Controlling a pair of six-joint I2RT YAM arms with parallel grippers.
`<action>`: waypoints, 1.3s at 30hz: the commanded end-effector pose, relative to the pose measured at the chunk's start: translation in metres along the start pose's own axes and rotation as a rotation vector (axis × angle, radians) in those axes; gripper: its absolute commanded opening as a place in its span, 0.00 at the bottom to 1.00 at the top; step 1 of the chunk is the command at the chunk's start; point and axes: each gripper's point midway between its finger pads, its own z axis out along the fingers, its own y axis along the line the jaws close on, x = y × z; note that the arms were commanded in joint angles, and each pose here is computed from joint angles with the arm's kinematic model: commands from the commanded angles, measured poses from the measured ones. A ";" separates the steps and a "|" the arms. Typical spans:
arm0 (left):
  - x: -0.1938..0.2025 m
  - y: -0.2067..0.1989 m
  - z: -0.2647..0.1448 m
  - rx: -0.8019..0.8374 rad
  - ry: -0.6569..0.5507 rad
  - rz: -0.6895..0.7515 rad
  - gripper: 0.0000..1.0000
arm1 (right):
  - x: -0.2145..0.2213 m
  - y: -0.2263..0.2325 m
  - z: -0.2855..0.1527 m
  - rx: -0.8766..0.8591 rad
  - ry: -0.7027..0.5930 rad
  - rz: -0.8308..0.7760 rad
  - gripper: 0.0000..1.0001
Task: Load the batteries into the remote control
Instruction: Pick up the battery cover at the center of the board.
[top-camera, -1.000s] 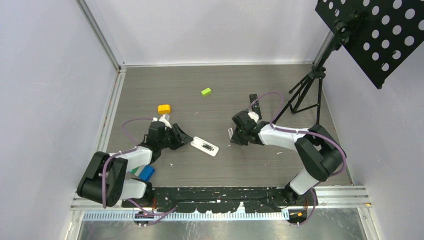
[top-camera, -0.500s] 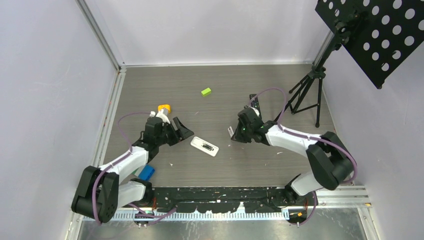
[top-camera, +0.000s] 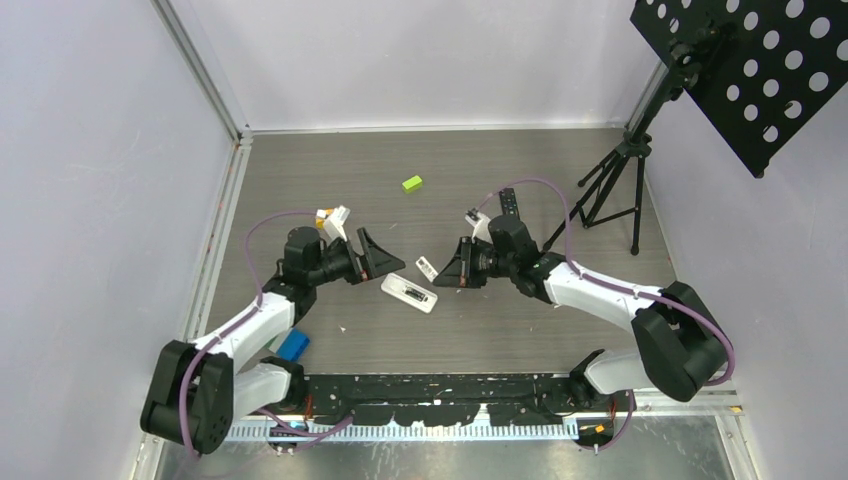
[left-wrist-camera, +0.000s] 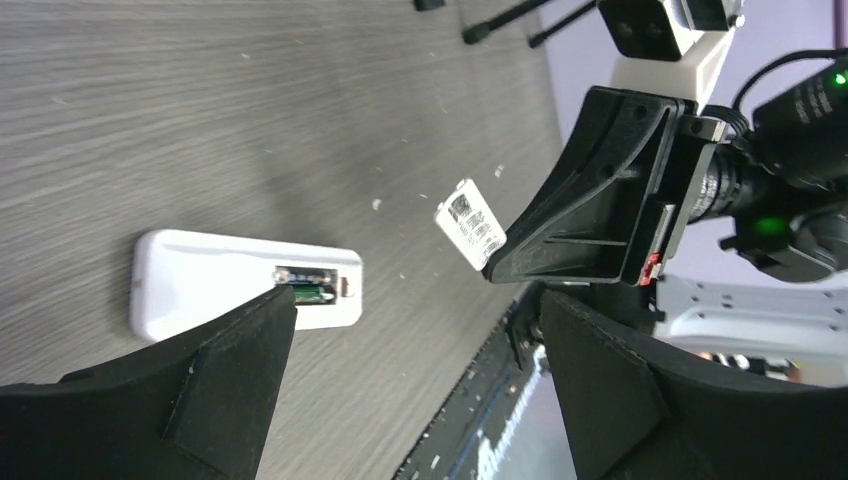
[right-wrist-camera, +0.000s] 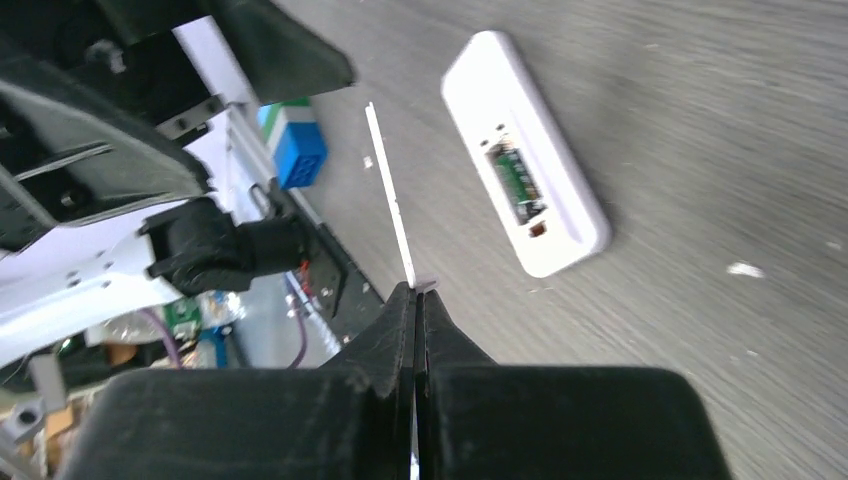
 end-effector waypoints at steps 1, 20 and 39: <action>-0.001 -0.042 0.002 0.204 0.073 0.002 0.95 | 0.000 0.054 -0.014 -0.247 0.051 -0.061 0.00; 0.019 -0.078 0.018 0.367 0.206 -0.086 0.31 | 0.004 0.060 -0.006 -0.285 0.123 -0.025 0.00; -0.029 -0.086 0.020 0.323 -0.065 -0.277 0.00 | -0.036 0.069 -0.027 -0.426 -0.301 0.158 0.77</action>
